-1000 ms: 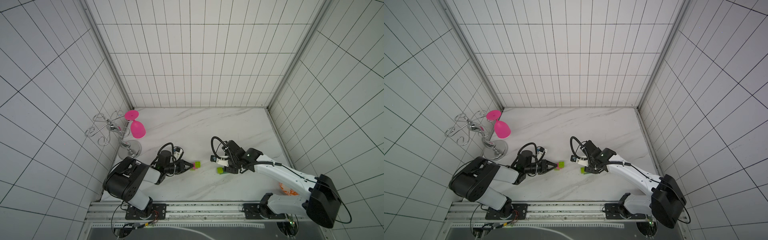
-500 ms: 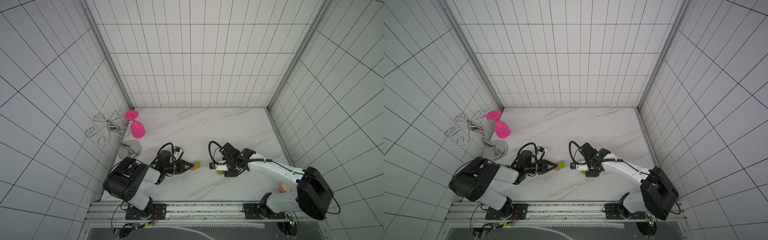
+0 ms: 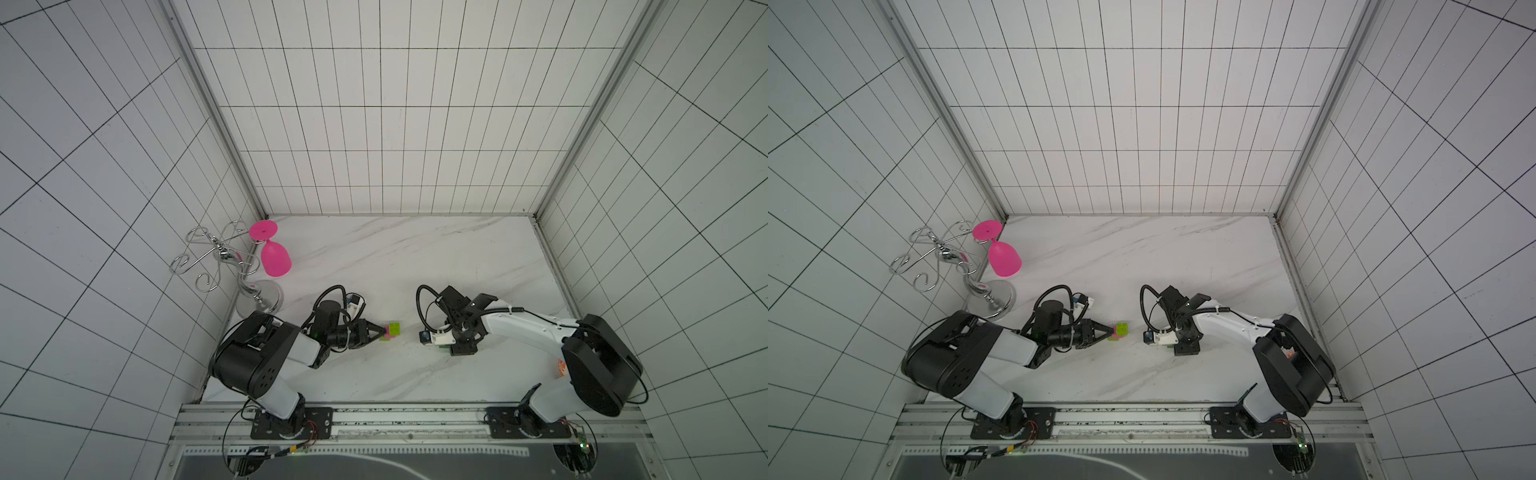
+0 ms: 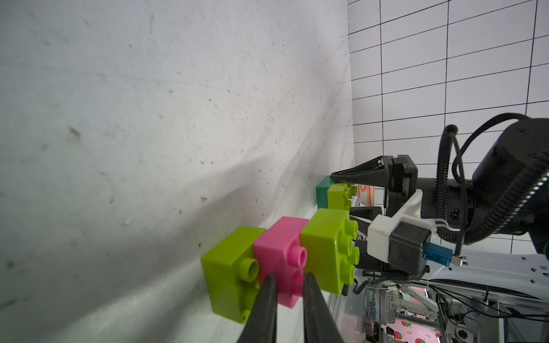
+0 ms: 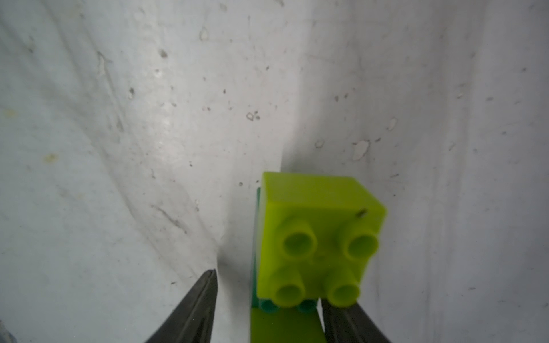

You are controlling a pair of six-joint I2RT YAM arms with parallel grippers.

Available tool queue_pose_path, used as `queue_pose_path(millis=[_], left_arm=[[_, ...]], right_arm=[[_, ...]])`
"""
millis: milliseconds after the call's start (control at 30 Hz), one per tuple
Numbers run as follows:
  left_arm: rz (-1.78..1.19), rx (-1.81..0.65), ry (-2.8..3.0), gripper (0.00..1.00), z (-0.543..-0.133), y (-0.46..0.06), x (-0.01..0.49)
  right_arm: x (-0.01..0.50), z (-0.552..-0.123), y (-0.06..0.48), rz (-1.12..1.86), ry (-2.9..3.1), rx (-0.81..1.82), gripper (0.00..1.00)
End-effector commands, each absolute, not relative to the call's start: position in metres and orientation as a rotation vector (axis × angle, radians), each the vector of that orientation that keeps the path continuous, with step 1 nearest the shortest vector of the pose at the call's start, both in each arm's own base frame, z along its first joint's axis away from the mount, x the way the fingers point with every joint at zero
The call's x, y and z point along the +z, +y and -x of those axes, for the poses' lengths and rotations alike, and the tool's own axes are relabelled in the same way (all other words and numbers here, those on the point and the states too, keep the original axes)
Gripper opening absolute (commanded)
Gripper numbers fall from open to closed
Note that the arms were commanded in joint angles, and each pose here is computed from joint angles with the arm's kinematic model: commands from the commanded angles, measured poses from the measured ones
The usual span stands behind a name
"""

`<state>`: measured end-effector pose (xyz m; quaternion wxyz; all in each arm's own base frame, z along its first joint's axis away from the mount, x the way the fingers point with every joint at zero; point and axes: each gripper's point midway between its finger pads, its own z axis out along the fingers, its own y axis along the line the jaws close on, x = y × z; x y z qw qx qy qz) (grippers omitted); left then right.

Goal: Assemble the letter y with lego
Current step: Pick up the lego brick from the center of the board.

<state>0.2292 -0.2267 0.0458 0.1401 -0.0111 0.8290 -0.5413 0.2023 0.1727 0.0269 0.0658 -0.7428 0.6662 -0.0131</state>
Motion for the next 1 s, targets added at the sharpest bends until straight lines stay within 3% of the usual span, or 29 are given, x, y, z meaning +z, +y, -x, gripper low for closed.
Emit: queue_pose_path(millis=[0, 967], left_arm=[[0.245, -1.394, 2.596, 0.17, -0.213, -0.202, -0.004], [0.249, -1.39, 2.599, 0.17, -0.212, -0.201, -0.005]], right_arm=[[0.031, -0.201, 0.178, 2.256, 1.992, 0.02, 0.56], [0.038, -0.212, 0.191, 2.075, 2.043, 0.144, 0.42]])
